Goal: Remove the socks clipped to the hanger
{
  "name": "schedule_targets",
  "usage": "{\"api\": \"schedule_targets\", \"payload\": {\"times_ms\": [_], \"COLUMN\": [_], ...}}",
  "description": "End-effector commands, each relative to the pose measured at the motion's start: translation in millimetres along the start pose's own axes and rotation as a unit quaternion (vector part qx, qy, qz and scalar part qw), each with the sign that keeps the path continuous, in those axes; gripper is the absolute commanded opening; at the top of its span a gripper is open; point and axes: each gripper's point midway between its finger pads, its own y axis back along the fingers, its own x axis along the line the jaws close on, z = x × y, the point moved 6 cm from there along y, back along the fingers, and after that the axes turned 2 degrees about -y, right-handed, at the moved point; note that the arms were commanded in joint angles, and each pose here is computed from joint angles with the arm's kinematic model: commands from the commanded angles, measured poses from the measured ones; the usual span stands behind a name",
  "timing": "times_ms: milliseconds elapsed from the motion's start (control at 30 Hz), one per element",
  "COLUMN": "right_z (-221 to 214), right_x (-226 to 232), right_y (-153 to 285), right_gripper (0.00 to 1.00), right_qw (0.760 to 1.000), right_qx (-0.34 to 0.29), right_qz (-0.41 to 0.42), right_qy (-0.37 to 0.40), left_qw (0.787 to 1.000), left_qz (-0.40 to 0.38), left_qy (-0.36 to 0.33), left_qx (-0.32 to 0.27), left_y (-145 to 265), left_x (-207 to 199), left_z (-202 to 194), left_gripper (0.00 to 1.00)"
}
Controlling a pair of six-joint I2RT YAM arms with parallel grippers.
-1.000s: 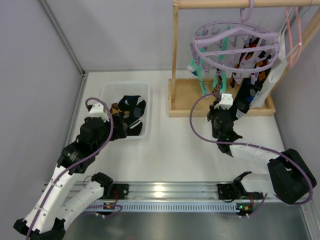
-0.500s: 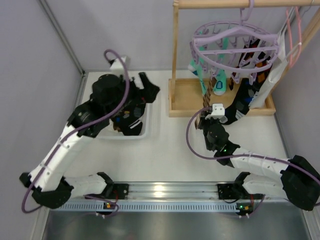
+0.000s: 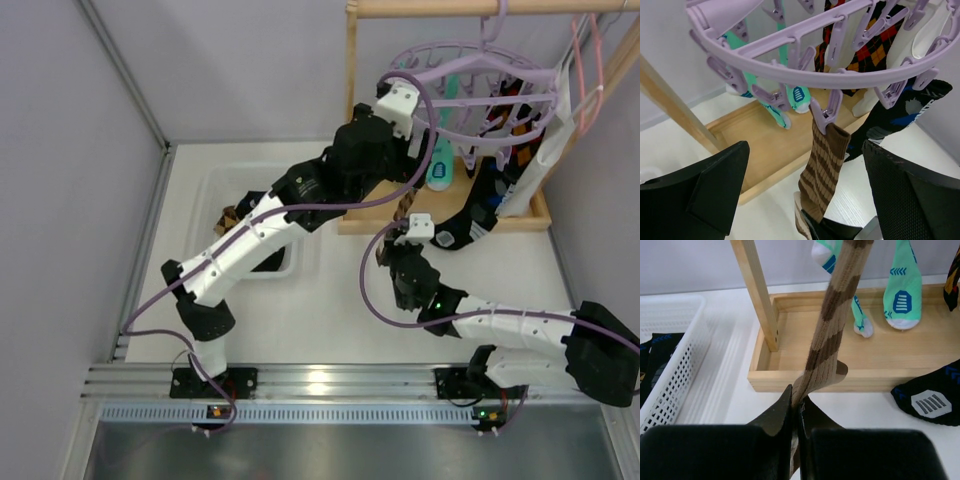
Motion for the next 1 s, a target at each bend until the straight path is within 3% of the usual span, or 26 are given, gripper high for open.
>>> {"api": "schedule_targets", "payload": {"times_ms": [0,300,500,800,967], "right_z": [13.7,17.8,16.3,13.7,9.8], "right_x": [15.6,23.0,29.0,39.2,41.5], "right_y": [1.3,-0.4,1.2,2.3,4.6], "right_gripper": [0.00,0.00,0.00,0.00,0.00], "right_qw": [1.000,1.000,1.000,1.000,1.000], "right_qx": [-0.009,0.005,0.007,0.013,0.016], "right_qz": [0.000,-0.028,-0.021,-0.012,-0.008], "right_qy": [-0.021,-0.010,-0.003,0.012,0.010], "left_qw": [0.998,0.995,0.993,0.991,0.990], "left_qz": [-0.007,0.028,0.041,0.050,0.063], "left_qy": [-0.031,-0.085,-0.096,-0.107,-0.107], "left_qx": [-0.046,-0.053,-0.052,-0.058,-0.063], "left_y": [-3.0,-25.9,-44.4,-60.7,-66.3], "left_x": [-4.4,-21.8,-26.0,-30.1,-27.3], "left_z": [27.4,19.5,9.4,1.9,1.0], "left_gripper": [0.98,0.88,0.73,0.69,0.54]}}
